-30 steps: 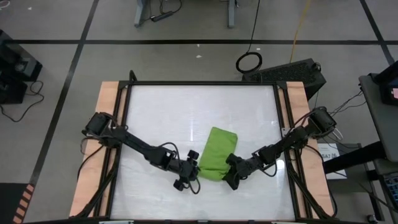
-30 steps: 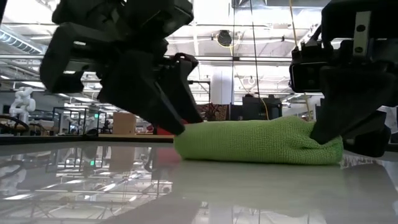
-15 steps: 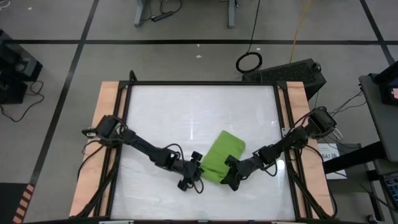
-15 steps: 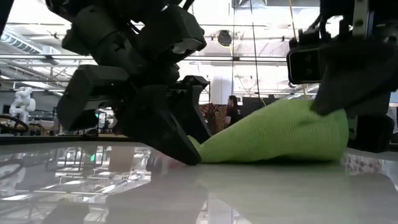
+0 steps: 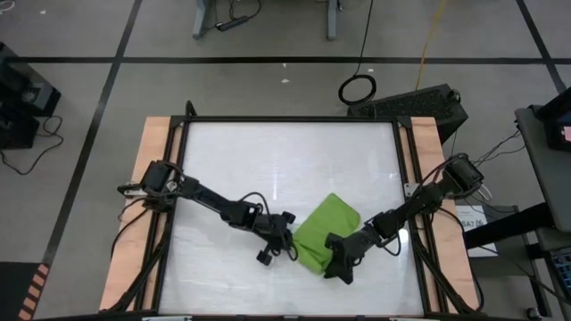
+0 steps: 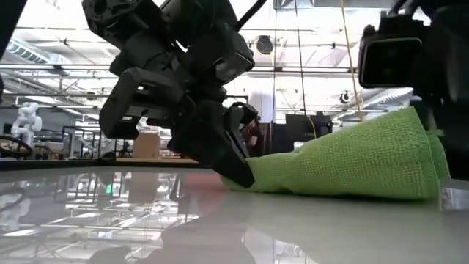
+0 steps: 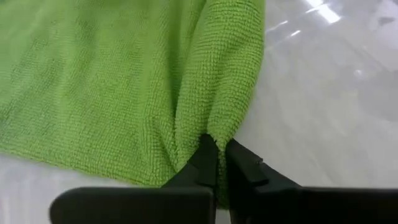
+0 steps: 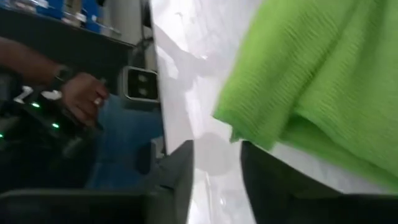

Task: Roll towel
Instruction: Roll the green microfiber cloth

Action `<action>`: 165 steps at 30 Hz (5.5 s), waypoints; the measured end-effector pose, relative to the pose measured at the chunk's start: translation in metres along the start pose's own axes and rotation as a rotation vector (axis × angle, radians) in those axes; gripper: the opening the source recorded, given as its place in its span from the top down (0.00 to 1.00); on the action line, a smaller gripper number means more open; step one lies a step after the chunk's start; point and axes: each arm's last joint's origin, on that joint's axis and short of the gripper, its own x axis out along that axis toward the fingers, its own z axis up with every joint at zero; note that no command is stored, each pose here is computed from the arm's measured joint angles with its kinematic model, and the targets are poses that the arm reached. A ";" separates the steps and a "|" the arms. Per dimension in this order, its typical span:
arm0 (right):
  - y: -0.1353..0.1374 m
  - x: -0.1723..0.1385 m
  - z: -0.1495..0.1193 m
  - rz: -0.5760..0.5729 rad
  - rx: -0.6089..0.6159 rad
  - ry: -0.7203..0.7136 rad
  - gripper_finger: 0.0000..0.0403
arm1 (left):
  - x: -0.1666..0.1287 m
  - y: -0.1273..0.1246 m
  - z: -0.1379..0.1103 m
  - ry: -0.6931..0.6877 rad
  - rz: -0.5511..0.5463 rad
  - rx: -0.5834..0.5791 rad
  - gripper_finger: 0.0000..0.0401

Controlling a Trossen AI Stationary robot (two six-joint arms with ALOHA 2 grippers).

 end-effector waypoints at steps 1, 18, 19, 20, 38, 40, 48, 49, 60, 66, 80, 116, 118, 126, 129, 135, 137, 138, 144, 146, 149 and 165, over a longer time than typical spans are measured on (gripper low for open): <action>-0.001 0.000 -0.002 -0.010 0.001 0.018 0.65 | 0.000 0.000 0.000 0.000 -0.010 -0.002 0.97; 0.001 -0.047 0.000 -0.395 -0.051 -0.228 0.70 | -0.001 -0.001 0.001 0.015 -0.078 -0.040 0.98; -0.003 -0.048 0.001 -0.425 -0.053 -0.224 0.71 | -0.001 -0.001 0.002 0.014 -0.078 -0.041 0.98; -0.006 -0.049 0.003 -0.447 -0.056 -0.222 0.73 | -0.001 -0.001 0.002 0.013 -0.079 -0.047 0.98; -0.068 -0.058 0.065 -0.654 -0.137 -0.171 0.92 | -0.005 -0.001 0.004 0.038 -0.054 -0.280 0.98; -0.074 -0.063 0.075 -0.647 -0.155 -0.171 0.92 | -0.009 0.000 0.004 0.058 -0.011 -0.313 0.98; -0.097 -0.085 0.108 -0.598 -0.267 -0.174 0.92 | -0.022 0.016 0.004 0.061 0.040 -0.431 0.98; -0.099 -0.088 0.112 -0.586 -0.287 -0.180 0.92 | -0.023 0.017 0.005 0.054 0.042 -0.441 0.98; -0.112 -0.107 0.139 -0.401 -0.380 -0.236 0.92 | -0.027 0.036 0.004 0.007 0.071 -0.548 0.97; -0.077 -0.107 0.140 -0.156 -0.516 -0.233 0.87 | -0.029 0.042 0.002 0.001 -0.001 -0.570 0.97; 0.019 -0.078 0.055 -0.266 -0.783 -0.268 0.47 | -0.030 0.054 -0.004 -0.008 -0.103 -0.601 0.97; -0.035 0.008 -0.014 -0.684 -0.636 -0.249 0.52 | -0.017 0.070 -0.026 -0.003 -0.301 -0.720 0.97; -0.036 0.007 -0.013 -0.684 -0.599 -0.264 0.58 | -0.017 0.070 -0.026 -0.006 -0.308 -0.704 0.97; -0.033 0.007 -0.014 -0.598 -0.397 -0.269 0.96 | -0.018 0.071 -0.022 -0.047 -0.330 -0.678 0.86; -0.030 0.005 -0.013 -0.533 -0.311 -0.231 0.96 | -0.020 0.071 -0.019 -0.065 -0.338 -0.663 0.75; -0.036 -0.006 -0.016 -0.377 -0.147 -0.237 0.98 | -0.031 0.071 -0.009 -0.113 -0.316 -0.562 0.58; -0.040 -0.011 -0.018 -0.333 -0.112 -0.271 0.99 | -0.039 0.069 -0.001 -0.139 -0.265 -0.484 0.57; -0.042 -0.013 -0.019 -0.314 -0.088 -0.295 0.99 | -0.043 0.067 0.004 -0.150 -0.238 -0.436 0.57; -0.051 -0.024 -0.021 -0.217 0.033 -0.442 0.99 | -0.051 0.040 0.023 -0.117 -0.038 -0.118 0.57; -0.053 -0.027 -0.020 -0.186 0.071 -0.464 0.99 | -0.048 0.030 0.024 -0.074 0.007 -0.040 0.57; -0.057 -0.031 -0.020 -0.154 0.118 -0.484 0.99 | -0.045 0.020 0.022 0.009 0.114 0.039 0.57; -0.057 -0.032 -0.024 -0.077 0.153 -0.389 0.99 | -0.042 0.023 0.024 -0.039 0.234 0.143 0.57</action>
